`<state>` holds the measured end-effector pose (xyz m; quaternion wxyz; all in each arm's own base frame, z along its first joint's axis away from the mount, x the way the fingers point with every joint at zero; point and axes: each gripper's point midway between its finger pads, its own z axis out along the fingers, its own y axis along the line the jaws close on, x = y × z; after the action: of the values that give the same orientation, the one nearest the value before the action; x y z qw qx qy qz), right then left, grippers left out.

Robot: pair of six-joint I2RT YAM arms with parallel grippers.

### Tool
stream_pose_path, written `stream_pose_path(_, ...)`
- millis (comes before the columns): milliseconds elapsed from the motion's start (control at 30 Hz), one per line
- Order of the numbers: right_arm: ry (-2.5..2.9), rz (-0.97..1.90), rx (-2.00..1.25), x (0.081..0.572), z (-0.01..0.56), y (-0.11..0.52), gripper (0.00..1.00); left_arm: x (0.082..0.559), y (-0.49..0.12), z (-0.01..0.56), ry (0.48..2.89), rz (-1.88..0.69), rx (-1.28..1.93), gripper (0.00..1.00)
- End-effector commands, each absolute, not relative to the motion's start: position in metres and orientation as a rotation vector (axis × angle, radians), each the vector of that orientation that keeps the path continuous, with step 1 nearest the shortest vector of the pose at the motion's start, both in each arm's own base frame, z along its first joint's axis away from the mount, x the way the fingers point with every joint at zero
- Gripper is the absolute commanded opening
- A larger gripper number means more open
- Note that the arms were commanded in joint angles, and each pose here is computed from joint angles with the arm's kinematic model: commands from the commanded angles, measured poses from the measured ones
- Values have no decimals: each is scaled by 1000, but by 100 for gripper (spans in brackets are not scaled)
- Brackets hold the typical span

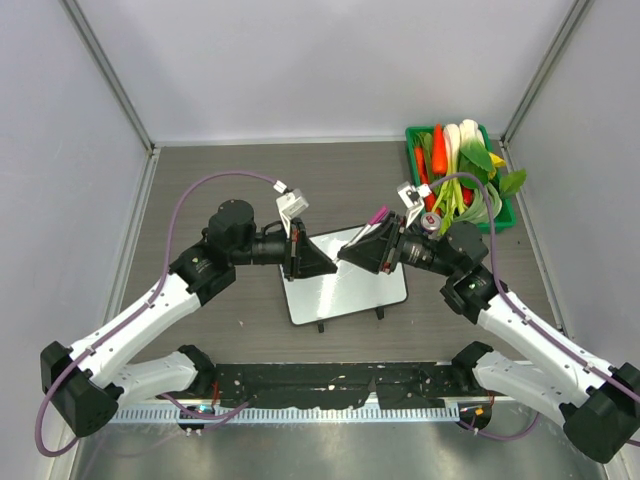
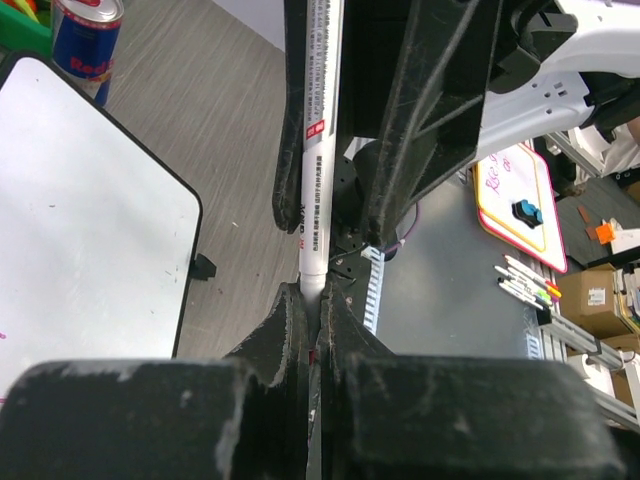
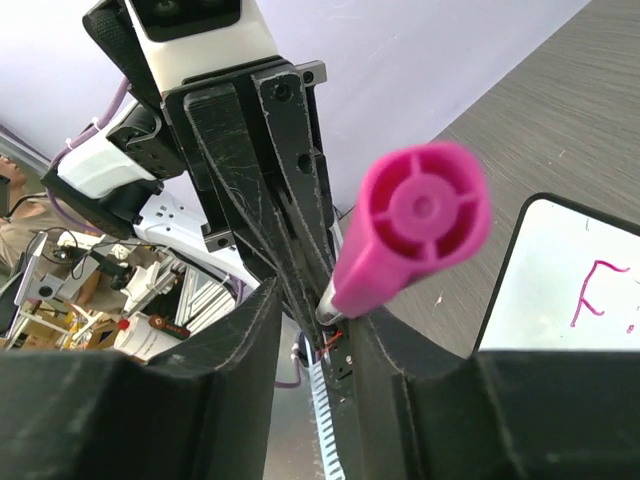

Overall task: Write a sentence on the whiteboard
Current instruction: Pass from the left arm to the right

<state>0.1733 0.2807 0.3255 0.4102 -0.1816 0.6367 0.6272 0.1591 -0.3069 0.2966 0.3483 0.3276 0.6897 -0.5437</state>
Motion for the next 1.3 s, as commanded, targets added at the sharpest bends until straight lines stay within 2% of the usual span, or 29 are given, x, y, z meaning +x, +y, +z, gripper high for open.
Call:
stream_pose_path(0,1544,1618,-492,168,333,281,36,155,-306,310,1734,-1413,891,0)
stream_pose_path(33,1545,1634,-489,167,332,281,30,155,-306,310,1732,-1413,893,0)
stream_pose_path(167,1562,1642,-491,166,325,282,16,156,-305,307,1741,-1407,894,0)
stream_pose_path(267,1568,1638,-481,167,323,281,11,155,-304,306,1744,-1401,895,0)
stream_pose_path(333,1572,1627,-470,169,322,279,2,155,-304,304,1749,-1397,895,0)
stream_pose_path(467,1565,1619,-470,171,324,278,1,156,-302,302,1758,-1383,880,0)
stream_pose_path(500,1566,1613,-470,171,323,278,1,157,-301,300,1766,-1374,872,11)
stream_pose_path(533,1574,1605,-467,172,321,277,1,159,-300,299,1771,-1362,861,28)
stream_pose_path(567,1575,1592,-463,173,320,277,1,161,-299,296,1779,-1345,845,46)
stream_pose_path(600,1587,1567,-457,176,316,276,1,163,-297,295,1786,-1332,826,72)
stream_pose_path(633,1591,1557,-452,177,315,275,1,166,-295,293,1793,-1319,803,80)
stream_pose_path(700,1588,1509,-454,180,310,272,2,172,-291,286,1820,-1294,751,88)
stream_pose_path(833,1642,1372,-390,194,291,261,2,196,-271,268,1902,-1209,574,93)
stream_pose_path(1100,1681,1289,-385,200,267,255,1,244,-182,218,2040,-880,41,93)
stream_pose_path(1267,1706,1279,-382,204,256,257,1,249,-180,188,2081,-933,5,92)
